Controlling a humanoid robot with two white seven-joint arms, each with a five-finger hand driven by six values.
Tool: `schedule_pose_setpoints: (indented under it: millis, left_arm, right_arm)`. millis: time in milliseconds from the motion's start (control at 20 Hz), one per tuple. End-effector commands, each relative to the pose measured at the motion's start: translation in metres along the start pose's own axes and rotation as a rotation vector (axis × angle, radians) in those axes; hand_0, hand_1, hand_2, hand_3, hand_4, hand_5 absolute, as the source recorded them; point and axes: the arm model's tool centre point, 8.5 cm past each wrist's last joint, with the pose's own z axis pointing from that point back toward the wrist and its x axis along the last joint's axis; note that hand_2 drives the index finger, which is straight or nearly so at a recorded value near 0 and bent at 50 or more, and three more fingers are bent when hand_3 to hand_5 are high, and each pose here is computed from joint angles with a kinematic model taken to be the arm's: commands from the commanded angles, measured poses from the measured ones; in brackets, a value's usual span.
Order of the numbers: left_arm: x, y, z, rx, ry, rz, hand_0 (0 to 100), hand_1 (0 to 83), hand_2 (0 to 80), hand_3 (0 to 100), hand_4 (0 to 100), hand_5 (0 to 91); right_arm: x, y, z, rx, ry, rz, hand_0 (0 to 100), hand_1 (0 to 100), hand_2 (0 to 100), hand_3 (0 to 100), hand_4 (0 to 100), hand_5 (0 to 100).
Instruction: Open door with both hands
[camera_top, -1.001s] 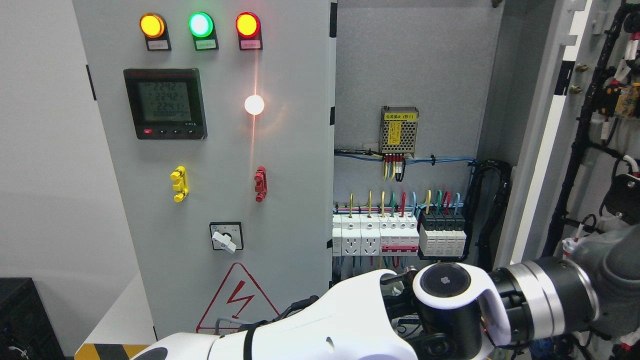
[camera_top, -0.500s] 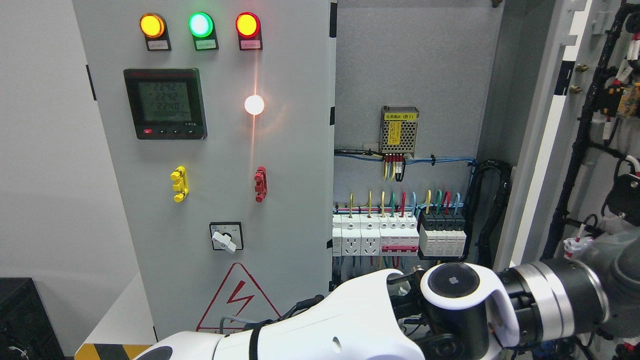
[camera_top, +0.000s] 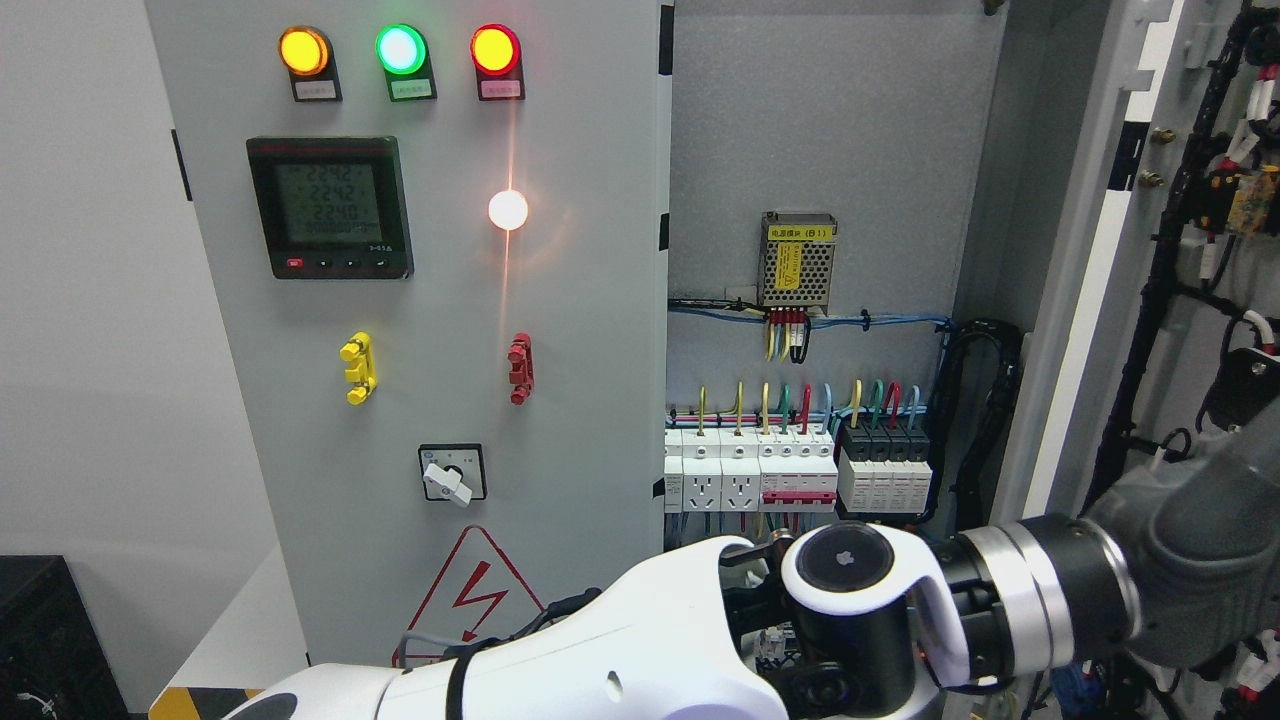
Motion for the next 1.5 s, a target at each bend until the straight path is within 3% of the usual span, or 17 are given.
schedule_pose_setpoints:
  millis: [0, 300, 551, 951, 1451]
  left_arm:
    - [0.007, 0.013, 0.062, 0.043, 0.001, -0.035, 0, 0.0, 0.0, 0, 0, 0.0]
    - [-0.006, 0.019, 0.13, 0.106, 0.03, -0.026, 0, 0.0, 0.0, 0, 0, 0.0]
    - [-0.023, 0.034, 0.191, 0.221, 0.076, -0.004, 0, 0.0, 0.0, 0, 0, 0.0]
    - [-0.104, 0.042, 0.285, 0.434, 0.201, 0.145, 0, 0.0, 0.0, 0, 0, 0.0]
    - [-0.246, -0.02, 0.41, 0.719, 0.396, 0.347, 0, 0.0, 0.0, 0, 0, 0.0]
  right_arm:
    - [0.0, 0.0, 0.0, 0.001, 0.0, 0.0, 0, 0, 0, 0, 0, 0]
    - [0.0, 0.0, 0.0, 0.001, 0.0, 0.0, 0, 0, 0, 0, 0, 0]
    - [0.0, 0.0, 0.0, 0.001, 0.0, 0.0, 0, 0, 0, 0, 0, 0]
    - [0.0, 0.0, 0.0, 0.001, 0.0, 0.0, 0, 0, 0, 0, 0, 0]
    - [0.0, 0.0, 0.0, 0.001, 0.0, 0.0, 0, 0, 0, 0, 0, 0]
